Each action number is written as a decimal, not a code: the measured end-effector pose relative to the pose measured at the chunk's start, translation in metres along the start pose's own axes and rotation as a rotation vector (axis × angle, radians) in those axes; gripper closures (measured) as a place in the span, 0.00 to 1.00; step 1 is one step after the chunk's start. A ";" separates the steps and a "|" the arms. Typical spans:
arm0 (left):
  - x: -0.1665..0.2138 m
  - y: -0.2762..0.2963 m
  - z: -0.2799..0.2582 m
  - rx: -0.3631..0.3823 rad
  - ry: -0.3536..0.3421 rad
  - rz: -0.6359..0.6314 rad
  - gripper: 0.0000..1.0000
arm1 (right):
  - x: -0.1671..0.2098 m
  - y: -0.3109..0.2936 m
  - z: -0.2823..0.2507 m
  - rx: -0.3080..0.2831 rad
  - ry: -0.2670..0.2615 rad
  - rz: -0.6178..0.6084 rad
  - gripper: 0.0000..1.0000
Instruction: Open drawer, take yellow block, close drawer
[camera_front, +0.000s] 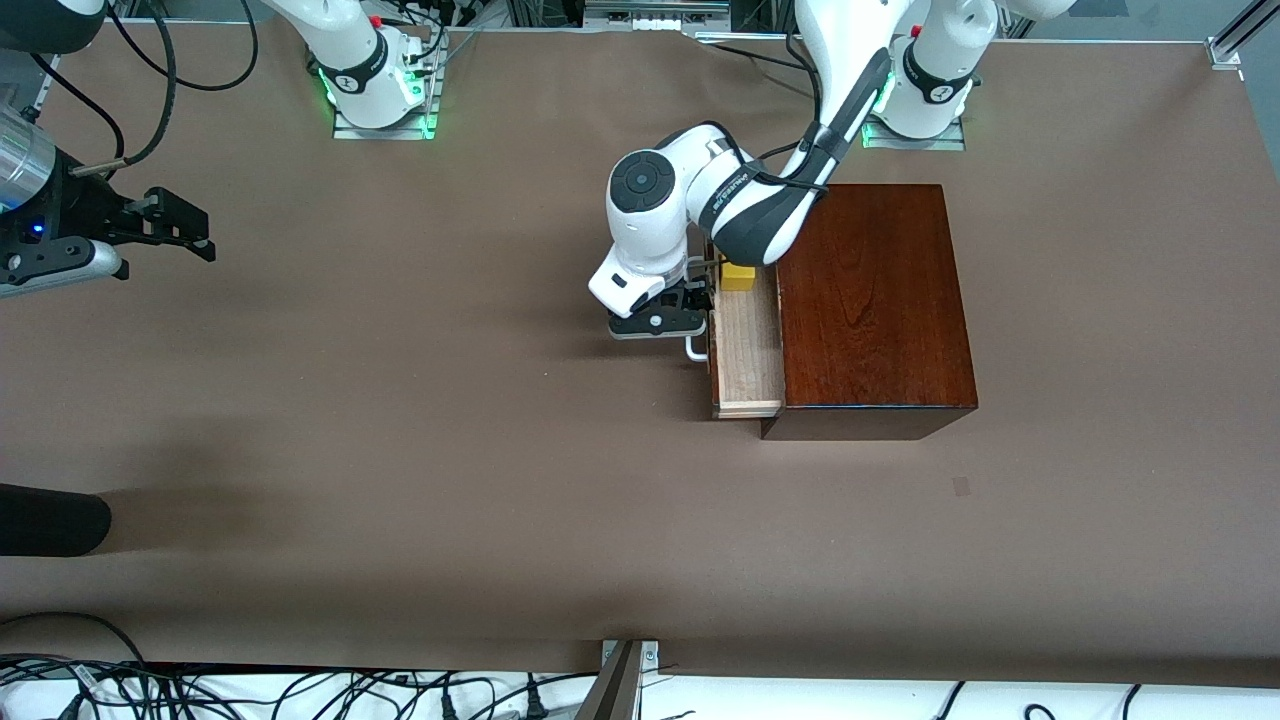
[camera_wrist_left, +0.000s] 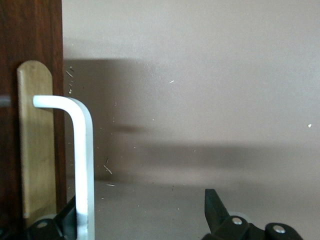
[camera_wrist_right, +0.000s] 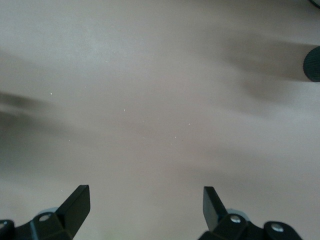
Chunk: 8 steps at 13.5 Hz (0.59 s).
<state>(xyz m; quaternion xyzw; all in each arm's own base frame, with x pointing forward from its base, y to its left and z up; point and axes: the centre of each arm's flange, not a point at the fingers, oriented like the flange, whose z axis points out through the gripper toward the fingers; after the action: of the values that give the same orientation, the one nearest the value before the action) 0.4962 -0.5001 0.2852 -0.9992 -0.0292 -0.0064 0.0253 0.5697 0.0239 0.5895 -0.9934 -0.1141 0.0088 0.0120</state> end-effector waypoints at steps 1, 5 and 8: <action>0.002 0.001 -0.004 -0.001 0.001 -0.001 0.00 | 0.000 0.000 0.000 0.000 0.001 0.000 0.00; 0.015 0.004 -0.047 0.018 -0.008 -0.016 0.00 | 0.000 0.000 0.000 0.000 0.001 0.000 0.00; 0.022 -0.004 -0.077 0.058 -0.032 -0.034 0.00 | 0.002 0.000 0.005 0.000 -0.009 0.001 0.00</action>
<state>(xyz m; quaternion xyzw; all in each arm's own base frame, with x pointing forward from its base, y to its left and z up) 0.5175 -0.4991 0.3630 -0.9974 -0.0466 0.0099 0.0534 0.5719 0.0243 0.5845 -0.9934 -0.1138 0.0131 0.0116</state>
